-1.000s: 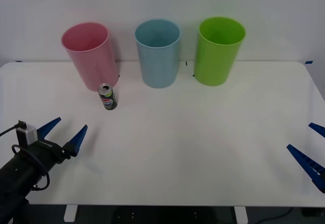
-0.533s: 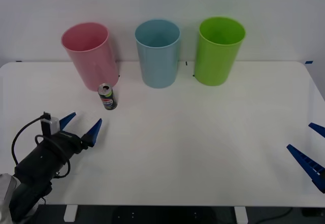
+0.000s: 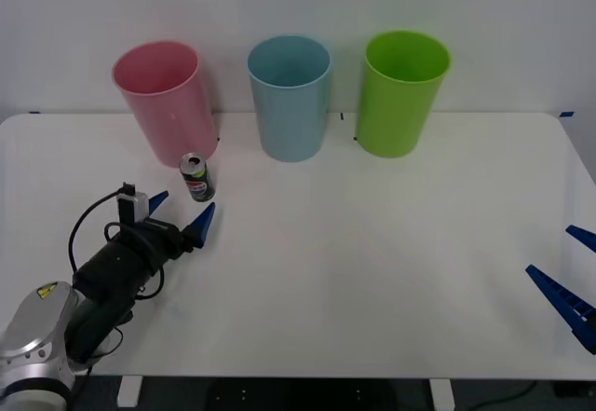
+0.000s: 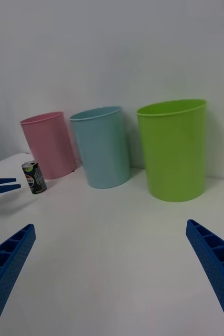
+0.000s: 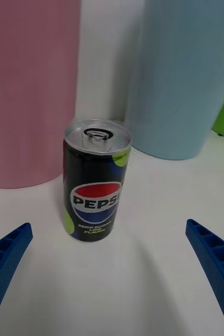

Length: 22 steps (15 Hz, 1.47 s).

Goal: Grasp the object on the table and drop it into the matching bin: aluminum can to the light blue bin, PET bottle to the pink bin.

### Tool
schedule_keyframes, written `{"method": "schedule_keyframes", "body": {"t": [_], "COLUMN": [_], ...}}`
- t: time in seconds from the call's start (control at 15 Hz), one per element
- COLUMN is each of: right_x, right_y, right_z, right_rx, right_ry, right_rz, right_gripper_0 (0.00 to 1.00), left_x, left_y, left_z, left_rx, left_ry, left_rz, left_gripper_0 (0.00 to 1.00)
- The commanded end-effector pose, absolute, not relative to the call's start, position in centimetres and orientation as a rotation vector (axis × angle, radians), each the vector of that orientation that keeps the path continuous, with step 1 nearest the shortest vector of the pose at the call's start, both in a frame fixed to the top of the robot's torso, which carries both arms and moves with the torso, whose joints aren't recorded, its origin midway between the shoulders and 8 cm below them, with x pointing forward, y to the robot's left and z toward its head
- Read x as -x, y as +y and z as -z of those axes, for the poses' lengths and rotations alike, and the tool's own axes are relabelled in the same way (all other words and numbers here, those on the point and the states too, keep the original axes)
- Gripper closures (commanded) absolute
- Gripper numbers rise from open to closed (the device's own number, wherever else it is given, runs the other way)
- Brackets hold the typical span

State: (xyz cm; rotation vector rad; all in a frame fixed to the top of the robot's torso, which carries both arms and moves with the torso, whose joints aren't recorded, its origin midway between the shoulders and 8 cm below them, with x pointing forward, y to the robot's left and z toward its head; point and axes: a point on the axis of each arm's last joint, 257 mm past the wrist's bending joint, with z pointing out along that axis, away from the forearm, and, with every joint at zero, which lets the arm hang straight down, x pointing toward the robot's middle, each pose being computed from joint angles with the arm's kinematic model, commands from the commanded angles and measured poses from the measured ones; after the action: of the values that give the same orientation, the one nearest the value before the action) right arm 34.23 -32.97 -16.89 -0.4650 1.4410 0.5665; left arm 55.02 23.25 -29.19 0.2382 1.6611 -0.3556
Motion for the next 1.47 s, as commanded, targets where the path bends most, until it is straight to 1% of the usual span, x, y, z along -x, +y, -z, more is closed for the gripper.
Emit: {"method": "schedule_keyframes", "body": {"t": [0.07, 0.13, 0.2, 0.27, 0.47, 0.73, 1.13, 1.47], "right_x": [-34.2, -34.2, -34.2, -34.2, -34.2, -34.2, -34.2, -34.2], "right_y": [-33.0, -33.0, -33.0, -33.0, -33.0, -33.0, -33.0, -33.0], "right_z": [16.9, 16.9, 16.9, 16.9, 16.9, 16.9, 16.9, 16.9], "right_rx": [0.465, 0.465, 0.465, 0.465, 0.465, 0.465, 0.465, 0.465], "right_ry": [1.441, 1.441, 1.441, 1.441, 1.441, 1.441, 1.441, 1.441], "right_rz": [-0.567, -0.567, -0.567, -0.567, -0.567, -0.567, -0.567, -0.567], "right_gripper_0": [0.0, 0.0, 0.0, 0.0, 0.0, 0.0, 0.0, 0.0], "left_x": [-56.4, -56.7, -57.6, -57.9, -58.8, -59.3, -61.3, -61.9], "left_y": [23.2, 23.3, 23.7, 23.8, 22.7, 22.6, 22.0, 23.0], "left_z": [29.6, 29.6, 29.6, 29.6, 29.5, 29.5, 29.8, 29.4], "left_rx": [-0.226, -0.216, -0.191, -0.183, -0.161, -0.147, -0.132, -0.102], "left_ry": [1.674, 1.676, 1.685, 1.688, 1.692, 1.695, 1.722, 1.724], "left_rz": [0.35, 0.344, 0.297, 0.275, 0.247, 0.221, 0.209, 0.176], "left_gripper_0": [0.0, 0.0, 0.0, 0.0, 0.0, 0.0, 0.0, 0.0]}}
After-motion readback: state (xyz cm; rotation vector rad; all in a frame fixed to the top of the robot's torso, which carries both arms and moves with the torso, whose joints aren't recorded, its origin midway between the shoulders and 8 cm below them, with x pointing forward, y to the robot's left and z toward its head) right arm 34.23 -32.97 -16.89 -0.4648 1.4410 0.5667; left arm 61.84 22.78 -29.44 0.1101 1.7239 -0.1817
